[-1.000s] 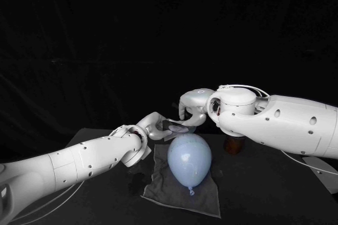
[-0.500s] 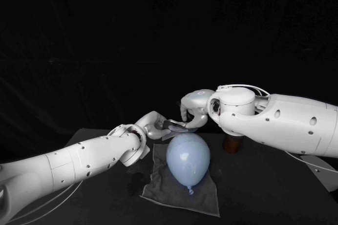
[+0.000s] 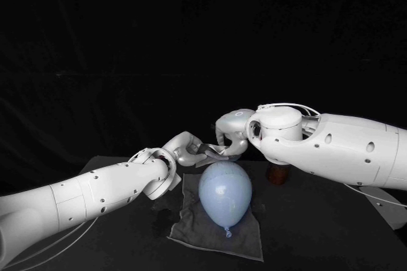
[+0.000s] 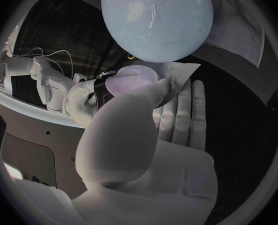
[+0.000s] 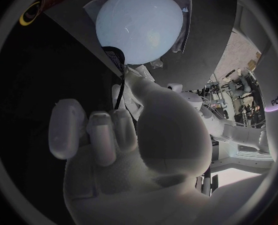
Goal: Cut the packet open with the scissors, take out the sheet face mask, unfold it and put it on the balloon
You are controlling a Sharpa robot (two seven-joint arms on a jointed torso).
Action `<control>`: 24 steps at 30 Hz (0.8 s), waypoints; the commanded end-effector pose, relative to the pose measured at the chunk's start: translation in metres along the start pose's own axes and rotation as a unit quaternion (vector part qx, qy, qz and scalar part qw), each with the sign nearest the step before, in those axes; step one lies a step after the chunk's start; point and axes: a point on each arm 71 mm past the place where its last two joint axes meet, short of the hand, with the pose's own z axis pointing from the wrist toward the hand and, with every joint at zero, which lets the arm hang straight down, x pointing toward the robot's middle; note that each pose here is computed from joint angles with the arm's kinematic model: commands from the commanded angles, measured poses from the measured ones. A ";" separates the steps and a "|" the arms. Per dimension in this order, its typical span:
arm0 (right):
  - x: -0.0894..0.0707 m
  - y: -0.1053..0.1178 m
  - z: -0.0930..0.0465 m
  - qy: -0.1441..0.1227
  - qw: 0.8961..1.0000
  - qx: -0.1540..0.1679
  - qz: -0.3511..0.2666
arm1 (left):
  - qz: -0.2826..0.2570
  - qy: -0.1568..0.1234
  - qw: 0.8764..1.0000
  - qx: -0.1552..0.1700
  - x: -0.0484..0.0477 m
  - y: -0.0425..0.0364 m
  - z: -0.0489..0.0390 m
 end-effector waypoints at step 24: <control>-0.001 -0.019 -0.015 -0.060 0.994 0.014 0.087 | -0.028 -0.011 1.000 0.004 -0.0092 -0.0049 -0.0006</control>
